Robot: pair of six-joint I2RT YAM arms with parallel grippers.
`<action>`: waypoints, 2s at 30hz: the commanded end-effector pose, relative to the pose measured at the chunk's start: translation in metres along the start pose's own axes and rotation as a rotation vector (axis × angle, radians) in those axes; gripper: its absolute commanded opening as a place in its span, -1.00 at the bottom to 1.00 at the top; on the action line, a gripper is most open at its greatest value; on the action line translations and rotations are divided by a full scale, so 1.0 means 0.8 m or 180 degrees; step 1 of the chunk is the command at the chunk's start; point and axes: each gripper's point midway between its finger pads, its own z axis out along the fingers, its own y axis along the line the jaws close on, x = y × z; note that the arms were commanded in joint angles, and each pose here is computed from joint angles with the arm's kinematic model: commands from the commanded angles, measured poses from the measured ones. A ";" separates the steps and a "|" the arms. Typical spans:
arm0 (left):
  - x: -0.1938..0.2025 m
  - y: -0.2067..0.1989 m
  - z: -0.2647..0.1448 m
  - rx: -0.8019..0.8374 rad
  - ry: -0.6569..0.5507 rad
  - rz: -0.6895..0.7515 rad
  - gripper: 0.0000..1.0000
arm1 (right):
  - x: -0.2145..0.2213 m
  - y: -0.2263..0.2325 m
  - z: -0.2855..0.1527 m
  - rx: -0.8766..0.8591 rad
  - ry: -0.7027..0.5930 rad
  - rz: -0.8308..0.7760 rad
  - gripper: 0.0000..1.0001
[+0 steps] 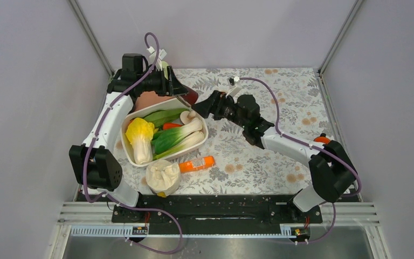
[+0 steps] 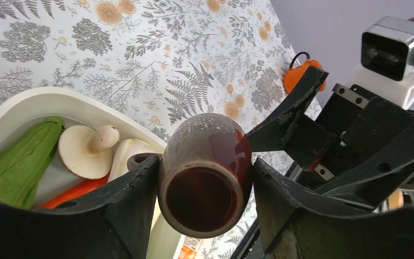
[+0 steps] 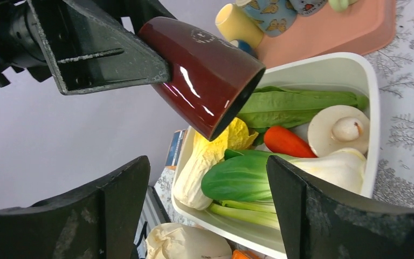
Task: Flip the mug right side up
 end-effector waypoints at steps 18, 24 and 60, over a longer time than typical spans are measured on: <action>0.001 -0.091 -0.002 0.0935 0.0095 -0.0227 -1.00 | -0.052 0.080 0.001 -0.0994 -0.0650 -0.0294 -0.01; 0.001 -0.090 0.005 0.0965 0.0101 -0.0224 -1.00 | -0.060 0.071 -0.005 -0.0771 -0.0698 -0.0378 -1.00; 0.039 0.262 -0.152 -0.2703 0.0777 0.1334 0.98 | 0.029 -0.342 -0.360 0.3671 0.2121 0.0017 -1.00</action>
